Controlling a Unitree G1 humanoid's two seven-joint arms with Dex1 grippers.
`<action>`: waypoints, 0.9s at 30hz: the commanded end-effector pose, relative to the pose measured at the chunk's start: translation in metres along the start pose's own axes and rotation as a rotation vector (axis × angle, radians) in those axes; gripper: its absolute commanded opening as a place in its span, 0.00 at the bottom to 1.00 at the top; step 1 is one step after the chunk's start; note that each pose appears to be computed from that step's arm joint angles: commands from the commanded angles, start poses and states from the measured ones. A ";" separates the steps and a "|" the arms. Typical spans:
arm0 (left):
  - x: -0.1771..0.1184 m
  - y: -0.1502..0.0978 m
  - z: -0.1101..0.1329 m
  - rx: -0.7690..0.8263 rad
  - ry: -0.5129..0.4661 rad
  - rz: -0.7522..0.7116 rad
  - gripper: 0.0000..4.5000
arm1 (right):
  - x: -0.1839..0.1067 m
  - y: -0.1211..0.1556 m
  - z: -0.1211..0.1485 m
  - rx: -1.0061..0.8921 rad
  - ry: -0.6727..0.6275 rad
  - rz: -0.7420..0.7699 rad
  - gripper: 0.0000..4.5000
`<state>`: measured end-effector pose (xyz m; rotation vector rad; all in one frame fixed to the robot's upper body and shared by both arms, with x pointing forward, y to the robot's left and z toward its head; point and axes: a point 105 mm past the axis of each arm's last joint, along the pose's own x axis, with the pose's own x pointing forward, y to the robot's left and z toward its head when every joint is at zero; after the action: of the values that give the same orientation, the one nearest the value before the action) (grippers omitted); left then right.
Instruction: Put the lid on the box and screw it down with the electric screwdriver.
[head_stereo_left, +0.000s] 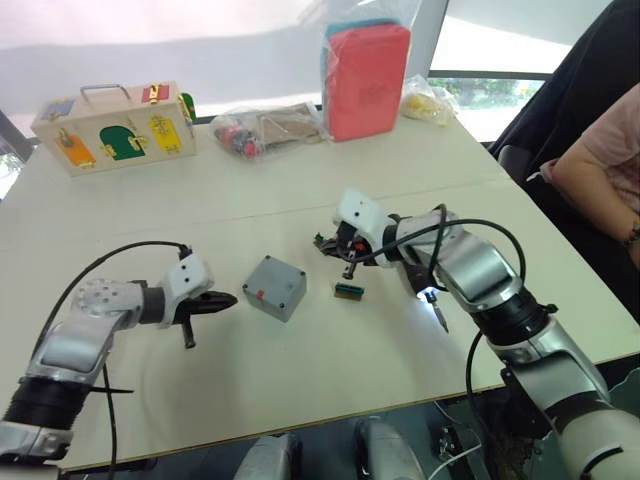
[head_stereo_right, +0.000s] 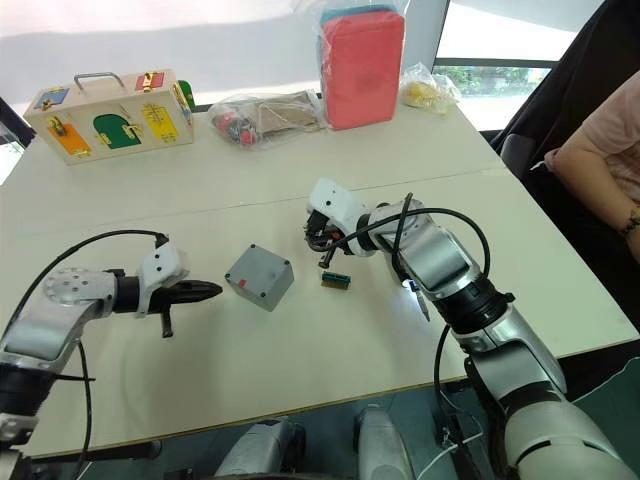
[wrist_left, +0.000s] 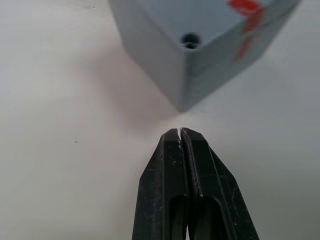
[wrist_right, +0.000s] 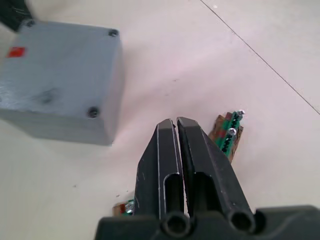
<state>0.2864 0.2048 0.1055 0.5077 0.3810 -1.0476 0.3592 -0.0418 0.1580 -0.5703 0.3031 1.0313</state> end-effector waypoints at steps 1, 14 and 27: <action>-0.007 -0.008 0.016 0.023 -0.039 -0.015 0.00 | 0.015 0.002 0.012 -0.019 -0.070 0.013 0.02; 0.005 -0.015 0.020 -0.008 -0.070 0.021 0.00 | 0.050 0.044 -0.004 0.042 -0.086 0.170 0.02; 0.001 -0.009 0.016 -0.011 -0.054 0.037 0.00 | 0.036 0.067 -0.003 0.095 -0.056 0.273 0.02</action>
<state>0.2801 0.1890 0.1087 0.4488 0.3465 -1.0227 0.3276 -0.0007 0.1063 -0.4263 0.4249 1.2312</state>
